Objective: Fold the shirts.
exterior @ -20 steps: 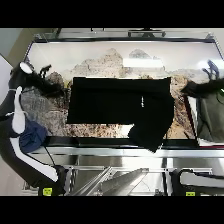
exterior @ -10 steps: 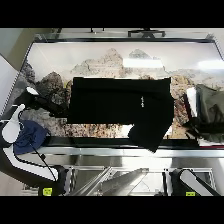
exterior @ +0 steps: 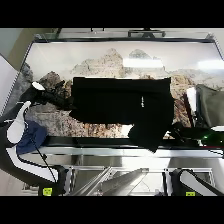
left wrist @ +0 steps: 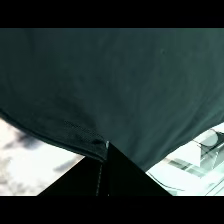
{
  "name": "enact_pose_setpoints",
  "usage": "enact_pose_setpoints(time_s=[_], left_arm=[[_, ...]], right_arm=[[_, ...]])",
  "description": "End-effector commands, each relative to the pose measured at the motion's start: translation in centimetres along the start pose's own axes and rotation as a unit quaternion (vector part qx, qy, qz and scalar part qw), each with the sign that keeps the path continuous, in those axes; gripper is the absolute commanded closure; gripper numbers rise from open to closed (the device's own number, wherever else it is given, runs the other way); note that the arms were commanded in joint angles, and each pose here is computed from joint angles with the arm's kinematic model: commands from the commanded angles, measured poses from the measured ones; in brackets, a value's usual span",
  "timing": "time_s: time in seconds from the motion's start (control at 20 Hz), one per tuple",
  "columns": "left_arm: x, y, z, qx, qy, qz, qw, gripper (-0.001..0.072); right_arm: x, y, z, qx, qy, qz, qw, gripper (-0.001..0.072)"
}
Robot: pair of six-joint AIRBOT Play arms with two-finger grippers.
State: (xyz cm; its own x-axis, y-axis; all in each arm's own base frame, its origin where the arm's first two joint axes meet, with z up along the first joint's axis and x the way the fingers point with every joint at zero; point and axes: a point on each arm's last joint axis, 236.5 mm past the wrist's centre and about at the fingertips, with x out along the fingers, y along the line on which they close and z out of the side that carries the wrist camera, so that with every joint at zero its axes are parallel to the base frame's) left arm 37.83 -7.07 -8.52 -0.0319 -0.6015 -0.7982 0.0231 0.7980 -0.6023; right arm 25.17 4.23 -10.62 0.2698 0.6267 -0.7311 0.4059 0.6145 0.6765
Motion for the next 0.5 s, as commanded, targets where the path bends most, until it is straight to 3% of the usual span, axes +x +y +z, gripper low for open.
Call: enact_pose_setpoints(time_s=[0.0,0.05,0.1,0.15,0.3,0.45], left_arm=[[-0.2,-0.7,0.1,0.002,0.002,-0.006,1.0,0.0684],[-0.2,-0.8,-0.4,0.002,0.013,-0.011,1.0,0.0684],[-0.4,-1.0,-1.1,-0.001,0.026,-0.019,0.999,0.0684],[-0.8,-1.0,-1.9,-0.006,0.04,-0.028,0.999,0.0684],[-2.5,0.0,-4.0,-0.042,0.073,-0.045,0.995,0.0694],[-3.8,2.0,-6.3,-0.09,0.11,-0.025,0.99,0.0694]], right_arm=[[3.8,0.5,-0.4,-0.013,0.021,0.012,1.0,0.0278],[4.3,1.4,-0.6,-0.016,0.026,0.034,0.999,0.0334],[4.3,2.4,-0.8,-0.029,0.033,0.059,0.997,0.0598],[3.9,3.2,-0.9,-0.038,0.04,0.073,0.996,0.0692],[1.5,4.3,-0.8,-0.04,0.035,0.097,0.994,0.0692],[-0.6,2.5,-1.2,-0.019,0.032,0.047,0.998,0.0692]])
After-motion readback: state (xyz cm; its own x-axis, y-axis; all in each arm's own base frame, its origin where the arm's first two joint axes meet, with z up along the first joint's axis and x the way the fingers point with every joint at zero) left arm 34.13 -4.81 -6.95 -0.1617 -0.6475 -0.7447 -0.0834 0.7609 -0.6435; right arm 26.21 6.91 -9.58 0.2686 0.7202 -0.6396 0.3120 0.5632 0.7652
